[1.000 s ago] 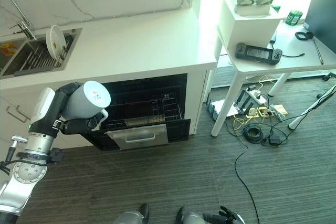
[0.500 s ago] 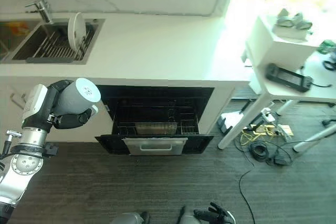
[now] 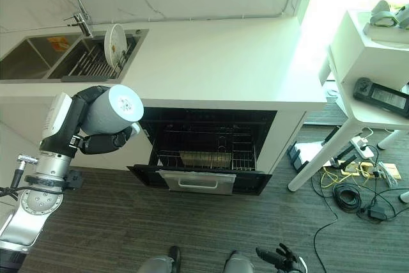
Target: Place the dishes in the dishwasher.
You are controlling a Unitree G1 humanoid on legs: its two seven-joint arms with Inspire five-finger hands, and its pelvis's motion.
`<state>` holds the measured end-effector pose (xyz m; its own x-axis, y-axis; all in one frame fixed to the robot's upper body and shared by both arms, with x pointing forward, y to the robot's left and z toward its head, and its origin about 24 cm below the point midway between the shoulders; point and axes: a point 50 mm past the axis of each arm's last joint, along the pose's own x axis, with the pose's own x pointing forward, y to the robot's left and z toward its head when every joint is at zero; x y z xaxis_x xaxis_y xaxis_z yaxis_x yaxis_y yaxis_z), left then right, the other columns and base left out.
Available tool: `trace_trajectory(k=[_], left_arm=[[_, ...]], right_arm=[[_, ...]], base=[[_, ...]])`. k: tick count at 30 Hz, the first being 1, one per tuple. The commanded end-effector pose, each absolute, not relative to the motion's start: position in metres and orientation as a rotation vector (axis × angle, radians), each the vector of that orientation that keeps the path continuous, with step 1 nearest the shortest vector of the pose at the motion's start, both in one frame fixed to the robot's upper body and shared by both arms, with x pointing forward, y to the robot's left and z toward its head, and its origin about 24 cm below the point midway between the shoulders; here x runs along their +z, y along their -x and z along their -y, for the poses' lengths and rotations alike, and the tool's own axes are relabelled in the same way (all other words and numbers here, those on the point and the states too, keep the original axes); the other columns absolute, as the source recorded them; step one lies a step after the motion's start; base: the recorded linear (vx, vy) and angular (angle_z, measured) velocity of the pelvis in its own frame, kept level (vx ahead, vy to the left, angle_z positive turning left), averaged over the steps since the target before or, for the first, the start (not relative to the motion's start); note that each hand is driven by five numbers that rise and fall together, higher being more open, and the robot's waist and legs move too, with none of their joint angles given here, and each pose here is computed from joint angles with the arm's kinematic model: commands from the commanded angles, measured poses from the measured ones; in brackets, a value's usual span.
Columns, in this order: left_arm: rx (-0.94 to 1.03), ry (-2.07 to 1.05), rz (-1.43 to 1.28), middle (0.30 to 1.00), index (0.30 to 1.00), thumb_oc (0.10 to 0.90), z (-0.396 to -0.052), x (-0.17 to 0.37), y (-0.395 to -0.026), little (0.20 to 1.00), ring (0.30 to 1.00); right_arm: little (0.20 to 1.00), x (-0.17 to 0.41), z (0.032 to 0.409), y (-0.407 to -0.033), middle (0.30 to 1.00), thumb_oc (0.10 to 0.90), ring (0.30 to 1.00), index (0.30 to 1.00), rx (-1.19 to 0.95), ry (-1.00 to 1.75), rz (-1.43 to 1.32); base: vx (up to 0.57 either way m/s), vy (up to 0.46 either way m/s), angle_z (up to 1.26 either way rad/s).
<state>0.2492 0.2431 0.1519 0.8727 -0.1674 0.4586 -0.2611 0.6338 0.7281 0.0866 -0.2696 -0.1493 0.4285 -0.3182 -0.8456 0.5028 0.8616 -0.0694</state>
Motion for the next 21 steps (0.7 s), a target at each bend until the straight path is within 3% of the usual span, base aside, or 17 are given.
trace_trajectory(k=[1, 9, 16, 21], left_arm=[[0.138, -0.872, 0.76, 0.3, 0.3, 0.4, -0.24, 0.202, -0.249, 0.3, 0.3], [0.065, -0.835, 0.709, 0.3, 0.3, 0.4, -0.236, 0.2, -0.253, 0.3, 0.3], [-0.014, -0.669, 0.618, 0.3, 0.3, 0.4, -0.235, 0.181, -0.26, 0.3, 0.3], [-0.018, -0.529, 0.583, 0.3, 0.3, 0.4, -0.237, 0.172, -0.262, 0.3, 0.3]], right_arm=[[0.9, -0.151, 0.264, -0.085, 0.9, 0.8, 0.9, 0.9, -0.502, -0.185, -0.995], [0.9, -0.142, 0.265, -0.101, 0.9, 0.8, 0.9, 0.9, -0.495, -0.188, -0.871], [0.9, -0.098, 0.272, -0.15, 0.9, 0.8, 0.9, 0.9, -0.467, -0.183, -0.499], [0.9, -0.075, 0.285, -0.157, 0.9, 0.8, 0.9, 0.9, -0.523, -0.168, -0.341]], base=[[-0.02, 0.018, -0.11], [-0.02, -0.01, -0.11], [-0.01, -0.04, -0.1], [-0.01, -0.036, -0.16]])
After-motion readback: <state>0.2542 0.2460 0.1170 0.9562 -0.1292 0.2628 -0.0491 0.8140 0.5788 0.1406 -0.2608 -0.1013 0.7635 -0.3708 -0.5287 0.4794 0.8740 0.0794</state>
